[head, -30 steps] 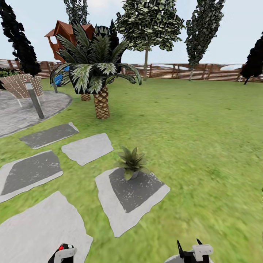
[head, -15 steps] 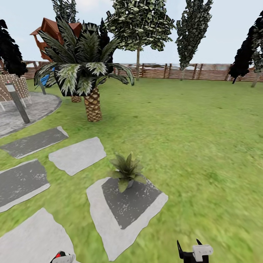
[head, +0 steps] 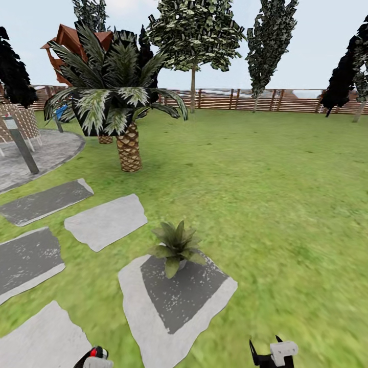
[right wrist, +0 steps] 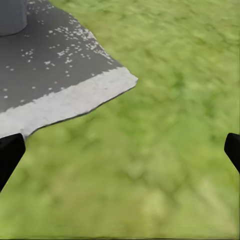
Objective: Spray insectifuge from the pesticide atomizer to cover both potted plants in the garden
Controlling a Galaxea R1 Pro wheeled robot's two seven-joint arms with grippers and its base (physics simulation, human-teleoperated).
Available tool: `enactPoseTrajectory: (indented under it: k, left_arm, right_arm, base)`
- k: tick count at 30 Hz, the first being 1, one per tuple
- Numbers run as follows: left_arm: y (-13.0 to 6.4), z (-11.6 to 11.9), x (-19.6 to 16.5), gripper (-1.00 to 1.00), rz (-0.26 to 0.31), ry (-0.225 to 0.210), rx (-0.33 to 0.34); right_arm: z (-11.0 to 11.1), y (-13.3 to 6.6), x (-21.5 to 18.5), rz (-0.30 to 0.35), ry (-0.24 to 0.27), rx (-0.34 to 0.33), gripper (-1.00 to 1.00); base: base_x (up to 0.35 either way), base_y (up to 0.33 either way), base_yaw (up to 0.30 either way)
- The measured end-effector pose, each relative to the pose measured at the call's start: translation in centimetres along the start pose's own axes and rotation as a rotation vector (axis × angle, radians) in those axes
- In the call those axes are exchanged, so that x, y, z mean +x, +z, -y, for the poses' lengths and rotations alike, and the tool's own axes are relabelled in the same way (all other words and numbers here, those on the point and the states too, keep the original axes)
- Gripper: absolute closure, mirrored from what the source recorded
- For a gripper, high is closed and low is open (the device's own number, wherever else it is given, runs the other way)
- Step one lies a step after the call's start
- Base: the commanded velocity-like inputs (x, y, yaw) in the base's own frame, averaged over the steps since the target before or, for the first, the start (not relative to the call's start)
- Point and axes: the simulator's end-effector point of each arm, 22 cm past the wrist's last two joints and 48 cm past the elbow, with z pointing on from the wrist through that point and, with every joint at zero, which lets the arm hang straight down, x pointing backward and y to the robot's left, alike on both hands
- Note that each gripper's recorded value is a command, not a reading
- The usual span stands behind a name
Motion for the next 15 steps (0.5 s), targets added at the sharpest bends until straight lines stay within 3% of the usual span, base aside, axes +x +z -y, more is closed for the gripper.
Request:
enactPoseTrajectory:
  k: [2, 4, 7, 8, 9, 11, 15]
  left_arm:
    - [-0.1, 1.8, 0.2, 1.0, -0.004, 0.141, 0.12]
    - [-0.8, 4.3, 1.3, 1.0, -0.027, 0.269, 0.282]
    - [-2.0, 8.6, 2.0, 1.0, -0.081, 0.386, 0.575]
    - [-2.5, 9.9, 1.7, 1.0, -0.123, 0.421, 0.716]
    - [-2.6, 10.1, 1.4, 1.0, -0.139, 0.426, 0.754]
    - [-2.7, 10.0, 0.2, 1.0, -0.185, 0.448, 0.854]
    - [-2.3, 9.9, -3.3, 1.0, -0.206, 0.481, 0.968]
  right_arm:
    - [-1.6, 0.6, -0.2, -0.024, -0.087, -0.077, -1.0]
    - [-3.1, 1.6, -1.0, -0.039, -0.193, -0.149, -1.0]
    - [-4.8, 2.8, -2.1, -0.071, -0.353, -0.235, -1.0]
    - [-6.5, 2.8, -2.0, -0.094, -0.428, -0.319, -1.0]
    - [-7.2, 2.7, -1.9, -0.102, -0.451, -0.353, -1.0]
    - [-10.0, 2.4, -2.1, -0.118, -0.521, -0.496, -1.0]
    - [-14.5, 2.7, -7.0, -0.062, -0.601, -0.715, -1.0]
  base:
    - [0.001, 0.0, 0.0]
    - [0.0, 0.0, 0.0]
    - [0.0, 0.0, 0.0]
    - [0.0, 0.0, 0.0]
    - [0.0, 0.0, 0.0]
    - [0.0, 0.0, 0.0]
    - [0.0, 0.0, 0.0]
